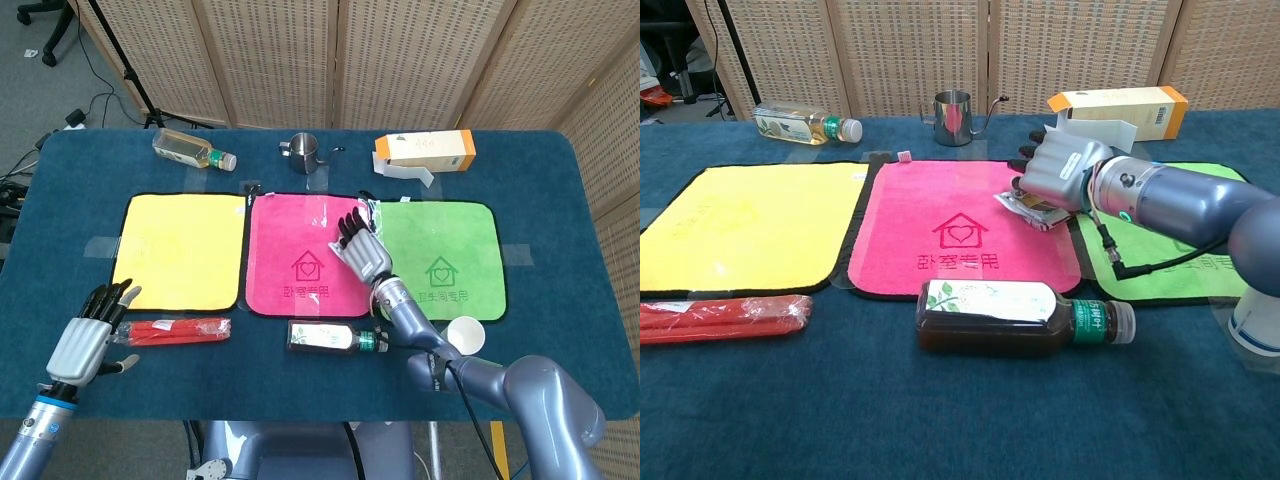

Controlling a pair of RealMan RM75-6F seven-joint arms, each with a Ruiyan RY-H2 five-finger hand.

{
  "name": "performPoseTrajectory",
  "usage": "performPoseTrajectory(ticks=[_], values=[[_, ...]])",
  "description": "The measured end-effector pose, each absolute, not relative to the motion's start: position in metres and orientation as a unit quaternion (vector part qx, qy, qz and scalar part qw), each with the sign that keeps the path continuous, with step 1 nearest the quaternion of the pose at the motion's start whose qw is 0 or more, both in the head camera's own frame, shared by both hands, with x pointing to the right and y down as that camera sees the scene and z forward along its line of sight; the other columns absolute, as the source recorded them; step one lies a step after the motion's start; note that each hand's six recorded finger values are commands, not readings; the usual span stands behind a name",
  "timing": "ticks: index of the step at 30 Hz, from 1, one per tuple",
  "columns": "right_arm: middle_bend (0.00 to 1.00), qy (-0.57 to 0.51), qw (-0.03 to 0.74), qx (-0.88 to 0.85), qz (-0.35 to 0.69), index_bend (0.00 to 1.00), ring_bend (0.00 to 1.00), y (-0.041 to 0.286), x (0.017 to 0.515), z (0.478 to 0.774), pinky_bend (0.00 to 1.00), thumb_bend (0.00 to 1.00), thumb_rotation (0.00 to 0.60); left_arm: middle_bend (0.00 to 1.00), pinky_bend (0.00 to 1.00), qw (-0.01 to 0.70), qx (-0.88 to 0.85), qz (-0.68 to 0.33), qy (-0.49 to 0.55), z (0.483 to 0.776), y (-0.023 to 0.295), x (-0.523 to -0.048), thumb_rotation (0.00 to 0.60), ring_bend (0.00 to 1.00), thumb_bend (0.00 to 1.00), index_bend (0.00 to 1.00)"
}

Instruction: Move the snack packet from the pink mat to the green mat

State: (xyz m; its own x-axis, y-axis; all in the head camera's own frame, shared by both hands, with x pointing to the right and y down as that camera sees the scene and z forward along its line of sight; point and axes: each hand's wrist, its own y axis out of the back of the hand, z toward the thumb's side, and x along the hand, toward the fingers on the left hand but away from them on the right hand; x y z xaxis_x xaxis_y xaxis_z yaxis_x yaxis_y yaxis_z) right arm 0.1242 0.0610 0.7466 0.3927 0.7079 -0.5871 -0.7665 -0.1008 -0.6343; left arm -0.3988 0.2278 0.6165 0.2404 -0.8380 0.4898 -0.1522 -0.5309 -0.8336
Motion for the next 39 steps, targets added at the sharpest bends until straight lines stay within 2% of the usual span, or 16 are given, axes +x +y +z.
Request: performPoseTrajectory(ticks=[31, 39], values=[[0.05, 0.016, 0.622, -0.472, 0.624, 0.15, 0.0, 0.049, 0.221, 0.75, 0.04, 0.98, 0.6, 0.0, 0.0, 0.34, -0.711, -0.506, 0.35, 0.614, 0.228, -0.398, 0.6, 0.0, 0.09, 0.0], [0.05, 0.003, 0.627, -0.473, 0.619, 0.15, 0.0, 0.047, 0.22, 0.739, 0.04, 0.98, 0.6, 0.0, 0.0, 0.34, -0.709, -0.507, 0.353, 0.613, 0.227, -0.399, 0.6, 0.0, 0.09, 0.0]])
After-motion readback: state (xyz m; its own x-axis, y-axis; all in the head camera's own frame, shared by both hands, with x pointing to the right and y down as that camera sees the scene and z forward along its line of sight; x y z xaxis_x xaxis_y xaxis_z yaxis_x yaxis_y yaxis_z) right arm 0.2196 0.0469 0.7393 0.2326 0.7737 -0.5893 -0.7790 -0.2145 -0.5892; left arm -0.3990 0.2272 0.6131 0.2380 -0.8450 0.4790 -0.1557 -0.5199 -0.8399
